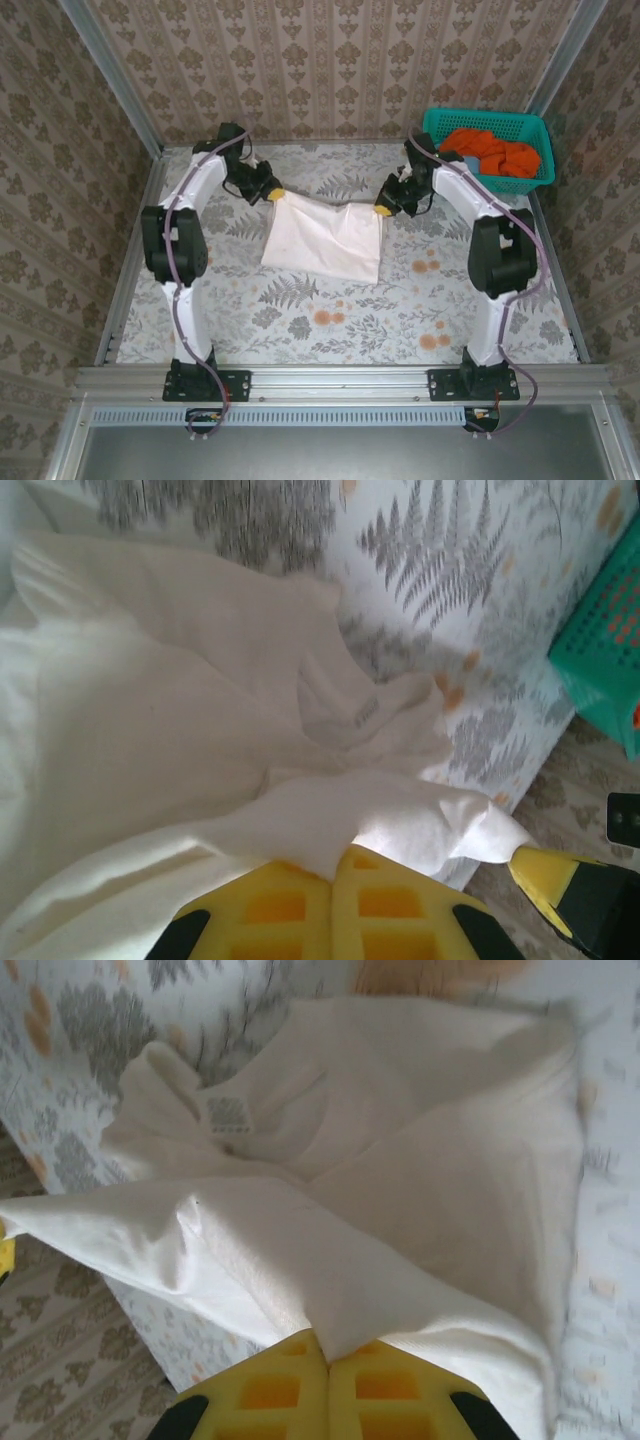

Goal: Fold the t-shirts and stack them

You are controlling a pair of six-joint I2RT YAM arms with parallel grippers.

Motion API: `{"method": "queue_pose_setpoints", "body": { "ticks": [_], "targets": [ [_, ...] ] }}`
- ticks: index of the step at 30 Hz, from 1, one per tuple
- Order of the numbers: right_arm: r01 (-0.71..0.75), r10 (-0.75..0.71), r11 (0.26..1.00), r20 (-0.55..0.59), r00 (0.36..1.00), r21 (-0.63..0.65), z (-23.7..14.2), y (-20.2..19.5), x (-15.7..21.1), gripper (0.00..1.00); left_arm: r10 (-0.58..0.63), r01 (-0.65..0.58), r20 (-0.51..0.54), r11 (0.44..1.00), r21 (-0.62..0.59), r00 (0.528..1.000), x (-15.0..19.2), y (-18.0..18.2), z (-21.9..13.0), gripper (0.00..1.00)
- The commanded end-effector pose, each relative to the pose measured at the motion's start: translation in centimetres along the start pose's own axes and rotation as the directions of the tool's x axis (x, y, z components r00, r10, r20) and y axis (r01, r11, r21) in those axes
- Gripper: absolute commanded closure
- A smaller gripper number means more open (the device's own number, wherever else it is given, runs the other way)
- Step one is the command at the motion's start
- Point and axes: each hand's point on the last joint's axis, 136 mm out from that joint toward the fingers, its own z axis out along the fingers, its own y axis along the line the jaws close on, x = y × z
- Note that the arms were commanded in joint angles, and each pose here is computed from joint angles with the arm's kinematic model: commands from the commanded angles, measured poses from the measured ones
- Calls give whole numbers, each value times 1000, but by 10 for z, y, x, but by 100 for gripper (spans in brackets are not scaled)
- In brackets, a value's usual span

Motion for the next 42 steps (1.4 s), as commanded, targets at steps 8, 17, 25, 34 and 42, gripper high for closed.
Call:
{"method": "queue_pose_setpoints", "body": {
  "ticks": [8, 17, 25, 34, 42],
  "targets": [
    [-57, 58, 991, -7, 998, 121, 35, -4, -72, 49, -141, 149, 149, 988, -45, 979, -92, 26, 26, 55],
    [176, -174, 984, 39, 984, -31, -4, 58, -23, 52, 48, -21, 272, 995, -102, 961, -62, -2, -29, 53],
    [213, -225, 971, -117, 967, -107, 62, 43, 79, 69, 231, -233, -33, 970, -72, 972, 41, -1, 43, 66],
    [183, -171, 983, -231, 958, 31, 110, -41, 124, 74, 203, -253, -204, 931, -264, 958, 94, 107, 77, 68],
    [273, -237, 957, -280, 930, 96, 95, -101, 166, 78, 138, -230, -297, 924, -306, 945, 164, 154, 46, 67]
  ]
}}
